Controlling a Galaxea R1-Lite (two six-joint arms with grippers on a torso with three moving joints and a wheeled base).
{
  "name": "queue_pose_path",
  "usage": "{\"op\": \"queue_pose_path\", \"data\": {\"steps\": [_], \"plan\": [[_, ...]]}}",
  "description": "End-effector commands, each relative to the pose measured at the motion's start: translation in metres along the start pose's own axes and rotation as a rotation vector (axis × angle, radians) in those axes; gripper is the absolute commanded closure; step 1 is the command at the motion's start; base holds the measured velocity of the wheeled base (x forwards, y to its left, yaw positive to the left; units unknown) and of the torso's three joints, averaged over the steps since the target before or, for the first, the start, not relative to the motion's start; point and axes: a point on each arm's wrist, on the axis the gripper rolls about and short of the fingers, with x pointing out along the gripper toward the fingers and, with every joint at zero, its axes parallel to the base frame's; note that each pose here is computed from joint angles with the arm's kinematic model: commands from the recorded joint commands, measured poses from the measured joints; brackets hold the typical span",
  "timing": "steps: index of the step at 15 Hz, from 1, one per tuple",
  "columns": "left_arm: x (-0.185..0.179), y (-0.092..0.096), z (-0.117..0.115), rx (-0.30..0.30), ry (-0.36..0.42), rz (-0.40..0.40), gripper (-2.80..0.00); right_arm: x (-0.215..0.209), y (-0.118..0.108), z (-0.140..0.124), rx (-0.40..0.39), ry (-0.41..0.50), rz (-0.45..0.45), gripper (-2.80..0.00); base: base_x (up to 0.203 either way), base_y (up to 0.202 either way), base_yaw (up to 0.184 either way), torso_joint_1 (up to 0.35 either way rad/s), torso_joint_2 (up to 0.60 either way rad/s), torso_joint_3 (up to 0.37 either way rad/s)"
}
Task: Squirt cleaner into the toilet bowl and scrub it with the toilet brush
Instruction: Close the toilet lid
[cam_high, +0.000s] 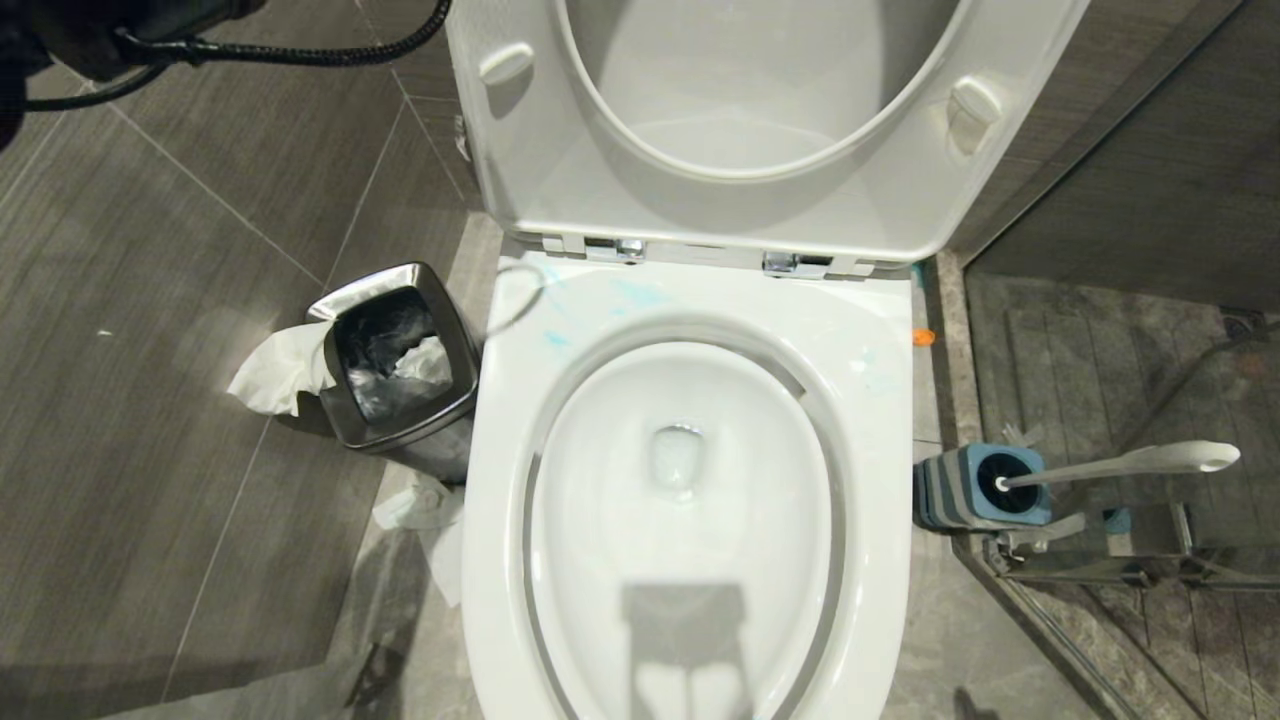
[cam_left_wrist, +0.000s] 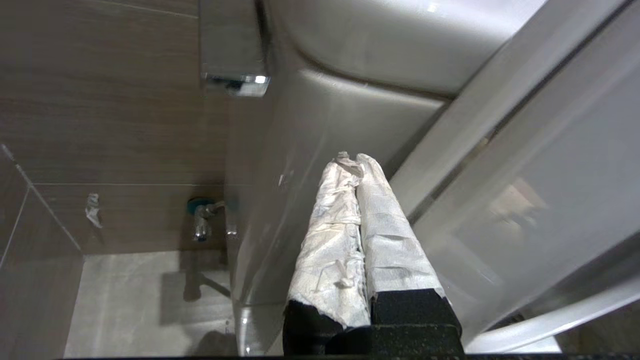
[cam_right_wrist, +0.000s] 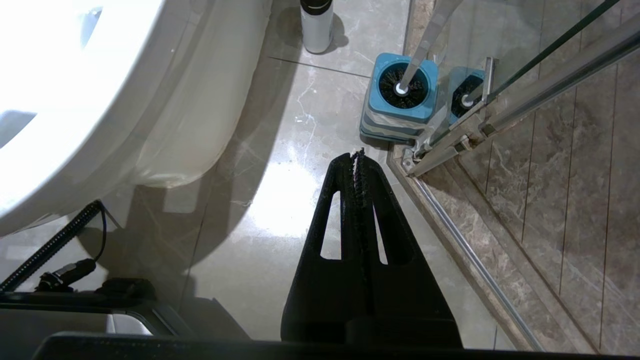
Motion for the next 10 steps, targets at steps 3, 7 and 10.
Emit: {"op": "queue_pose_path", "data": {"steps": [3,7,10], "plan": [[0.0096,0.0051,-0.0118,0.005,0.016,0.014,0.00,0.0001,0.0000,0.0000,0.000,0.001,0.000,0.00,0.000,0.000,0.000,0.000,0.00,0.000],[0.0135,0.0067,-0.0150,0.002,0.018,-0.002,0.00,0.0001,0.0000,0.0000,0.000,0.001,-0.001,0.00,0.000,0.000,0.000,0.000,0.00,0.000],[0.0135,0.0061,-0.0157,-0.006,0.025,-0.041,0.00,0.0001,0.0000,-0.0001,0.000,0.002,0.000,0.00,0.000,0.000,0.000,0.000,0.00,0.000]]}}
